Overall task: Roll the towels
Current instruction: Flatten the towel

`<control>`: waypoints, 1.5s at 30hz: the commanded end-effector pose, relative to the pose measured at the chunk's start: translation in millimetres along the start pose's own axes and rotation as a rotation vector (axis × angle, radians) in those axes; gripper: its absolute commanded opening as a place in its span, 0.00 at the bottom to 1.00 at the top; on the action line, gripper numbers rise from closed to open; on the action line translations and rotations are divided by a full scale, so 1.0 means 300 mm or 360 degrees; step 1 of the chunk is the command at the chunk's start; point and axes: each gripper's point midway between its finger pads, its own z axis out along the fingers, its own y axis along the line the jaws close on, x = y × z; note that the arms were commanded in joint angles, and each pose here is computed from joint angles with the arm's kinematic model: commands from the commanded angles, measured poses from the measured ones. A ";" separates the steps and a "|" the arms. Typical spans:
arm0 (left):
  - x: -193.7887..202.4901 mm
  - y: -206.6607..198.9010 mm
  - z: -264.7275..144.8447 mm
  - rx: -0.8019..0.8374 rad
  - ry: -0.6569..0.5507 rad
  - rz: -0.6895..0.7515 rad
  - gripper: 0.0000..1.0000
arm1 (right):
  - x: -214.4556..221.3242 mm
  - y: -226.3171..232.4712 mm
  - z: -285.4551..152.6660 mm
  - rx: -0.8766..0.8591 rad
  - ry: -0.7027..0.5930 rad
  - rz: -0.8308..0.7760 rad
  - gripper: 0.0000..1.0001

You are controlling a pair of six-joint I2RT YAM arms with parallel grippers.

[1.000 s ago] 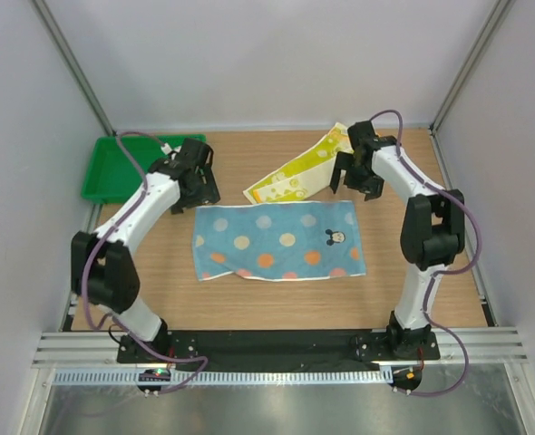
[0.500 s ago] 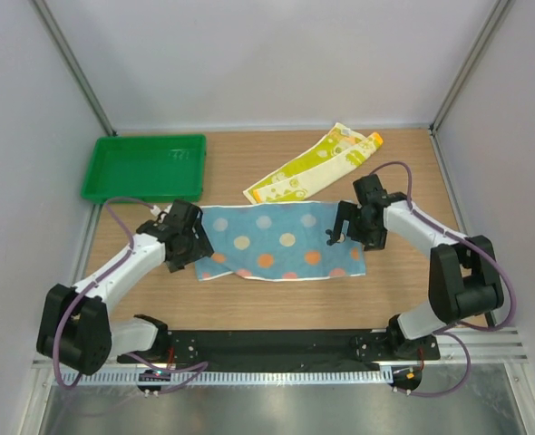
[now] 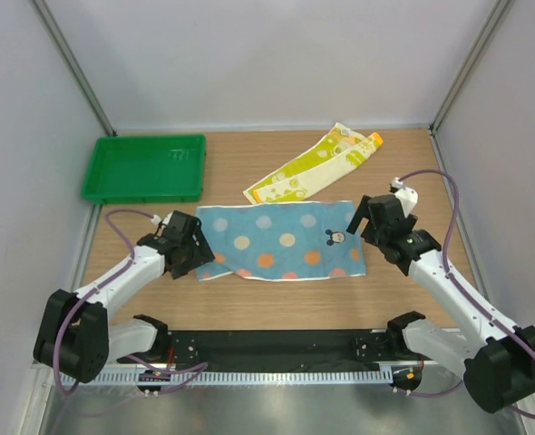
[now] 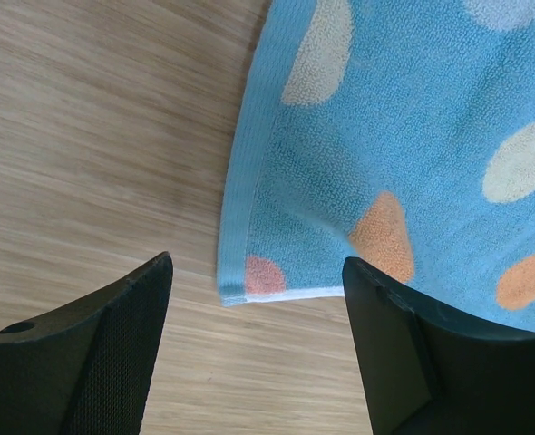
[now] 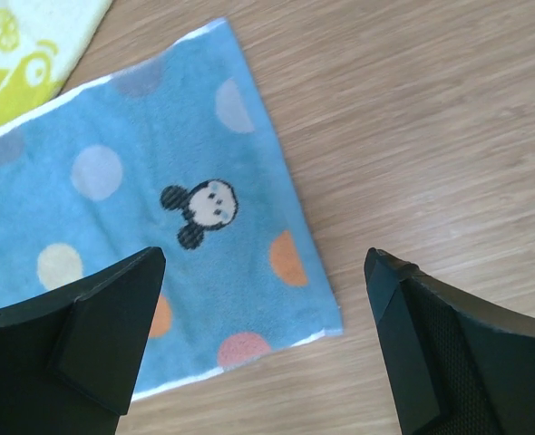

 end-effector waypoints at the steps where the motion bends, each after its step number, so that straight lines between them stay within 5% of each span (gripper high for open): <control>1: -0.047 -0.056 0.008 0.0112 -0.0102 -0.0023 0.76 | 0.003 -0.030 0.033 -0.0029 -0.0093 0.0210 1.00; 21: -0.020 -0.034 0.107 0.0054 -0.0093 -0.0058 0.75 | -0.010 -0.022 0.093 0.0041 -0.0050 0.0007 1.00; 45: 0.093 0.043 -0.006 0.0072 -0.0020 -0.0098 0.68 | 0.021 -0.068 0.006 0.0060 0.0022 0.0021 1.00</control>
